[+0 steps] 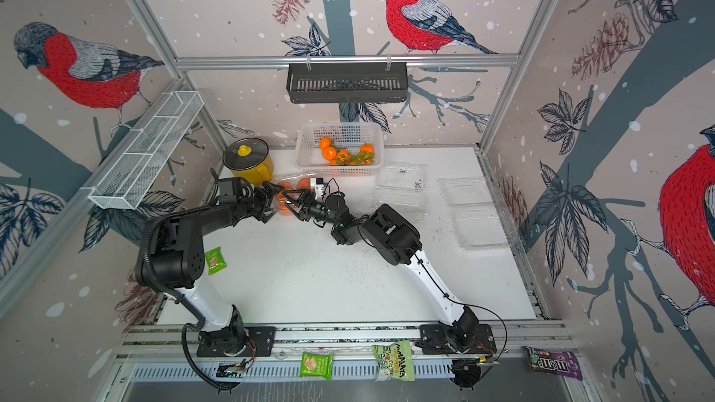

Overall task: Take oranges out of containers
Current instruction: Open the packing box at the center of the board.

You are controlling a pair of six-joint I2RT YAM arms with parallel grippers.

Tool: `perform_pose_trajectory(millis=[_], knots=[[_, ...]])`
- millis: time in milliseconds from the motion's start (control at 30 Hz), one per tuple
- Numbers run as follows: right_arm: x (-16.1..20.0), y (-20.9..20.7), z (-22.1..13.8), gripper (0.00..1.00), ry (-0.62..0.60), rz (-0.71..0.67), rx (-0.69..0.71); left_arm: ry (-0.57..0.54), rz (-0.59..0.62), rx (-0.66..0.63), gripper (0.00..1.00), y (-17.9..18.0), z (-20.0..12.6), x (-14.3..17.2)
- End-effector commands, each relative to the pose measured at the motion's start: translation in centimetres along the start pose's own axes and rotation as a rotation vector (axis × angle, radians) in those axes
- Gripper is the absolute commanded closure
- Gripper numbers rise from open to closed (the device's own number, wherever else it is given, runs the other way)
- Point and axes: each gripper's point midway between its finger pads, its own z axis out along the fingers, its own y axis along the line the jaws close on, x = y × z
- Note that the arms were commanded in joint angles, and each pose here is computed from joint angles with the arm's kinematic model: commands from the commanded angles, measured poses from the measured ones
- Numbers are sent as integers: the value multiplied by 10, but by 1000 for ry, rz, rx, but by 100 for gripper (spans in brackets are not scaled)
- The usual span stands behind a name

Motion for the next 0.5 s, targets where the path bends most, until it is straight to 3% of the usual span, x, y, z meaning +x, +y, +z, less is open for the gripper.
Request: perform_pose_trajectory(millis=[0,300,467], knots=[[-6,25,-3,25,-30,64,-133,15,12,49,3,-12,1,1],[-6,33,7,25,-19,33,-125,24,1,49,3,-7,3,4],[-4,16,5,25,-9,21,-14,27,21,72,3,-22,-3,0]])
